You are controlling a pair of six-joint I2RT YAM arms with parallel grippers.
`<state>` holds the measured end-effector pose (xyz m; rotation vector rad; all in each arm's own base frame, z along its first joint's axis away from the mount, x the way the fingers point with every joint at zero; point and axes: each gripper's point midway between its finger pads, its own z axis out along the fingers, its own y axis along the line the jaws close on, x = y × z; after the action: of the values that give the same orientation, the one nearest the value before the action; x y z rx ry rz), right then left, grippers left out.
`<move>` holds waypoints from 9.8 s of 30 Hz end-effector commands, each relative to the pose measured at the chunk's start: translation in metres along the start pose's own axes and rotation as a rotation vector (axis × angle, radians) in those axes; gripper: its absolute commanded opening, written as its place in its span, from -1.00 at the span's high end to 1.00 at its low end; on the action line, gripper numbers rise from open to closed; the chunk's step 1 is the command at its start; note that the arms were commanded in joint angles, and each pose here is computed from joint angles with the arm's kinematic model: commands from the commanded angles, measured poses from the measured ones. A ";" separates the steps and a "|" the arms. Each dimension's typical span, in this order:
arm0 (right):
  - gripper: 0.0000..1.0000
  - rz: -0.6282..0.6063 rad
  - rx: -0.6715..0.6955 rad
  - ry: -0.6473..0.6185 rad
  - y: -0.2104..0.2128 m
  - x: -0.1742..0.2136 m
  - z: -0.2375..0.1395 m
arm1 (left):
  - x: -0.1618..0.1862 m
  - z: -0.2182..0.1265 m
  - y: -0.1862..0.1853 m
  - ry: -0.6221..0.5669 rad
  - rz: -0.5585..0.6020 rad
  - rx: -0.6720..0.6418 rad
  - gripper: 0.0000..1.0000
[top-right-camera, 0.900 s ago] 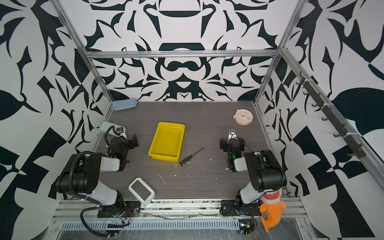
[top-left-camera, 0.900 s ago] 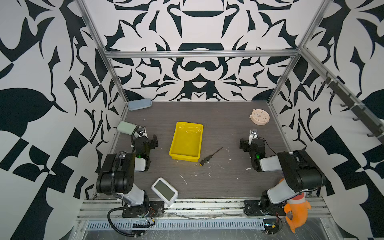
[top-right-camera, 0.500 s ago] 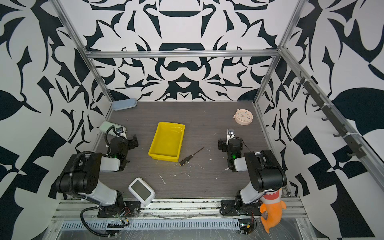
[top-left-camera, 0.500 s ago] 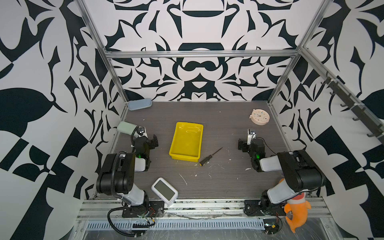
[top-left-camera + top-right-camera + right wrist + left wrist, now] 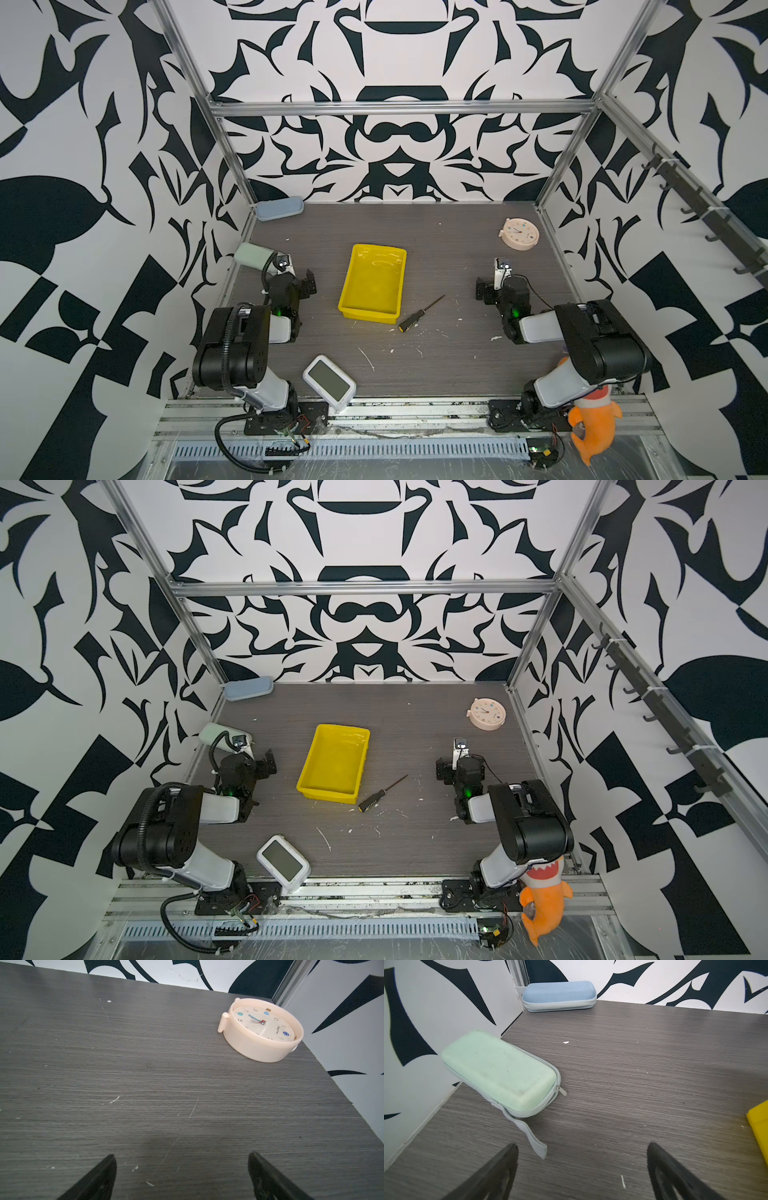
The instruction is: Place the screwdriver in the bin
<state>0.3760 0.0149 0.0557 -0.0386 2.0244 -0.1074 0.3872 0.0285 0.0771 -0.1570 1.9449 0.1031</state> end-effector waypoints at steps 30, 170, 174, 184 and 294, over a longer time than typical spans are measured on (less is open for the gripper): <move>-0.99 0.590 0.279 0.335 -0.041 -0.004 -0.093 | -0.047 -0.062 -0.007 0.160 -0.084 0.004 -0.98; 0.59 0.364 -0.224 0.475 0.164 -0.023 -0.170 | 0.022 -0.146 -0.024 0.247 -0.591 0.082 -0.99; 0.63 0.344 -0.361 0.436 0.188 -0.046 -0.175 | 0.023 -0.144 -0.025 0.255 -0.589 0.087 -0.99; 0.59 0.388 -0.607 0.486 0.288 -0.085 -0.157 | 0.011 -0.148 -0.075 0.281 -0.503 0.387 -0.91; -1.00 -0.041 0.255 -0.048 0.000 -0.075 -0.070 | 0.012 -0.148 -0.101 0.292 -0.385 0.466 -0.99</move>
<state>0.3222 0.0248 0.1302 0.0470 2.0117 -0.4396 0.2605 -0.0905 0.1101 -0.2562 2.1665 -0.6280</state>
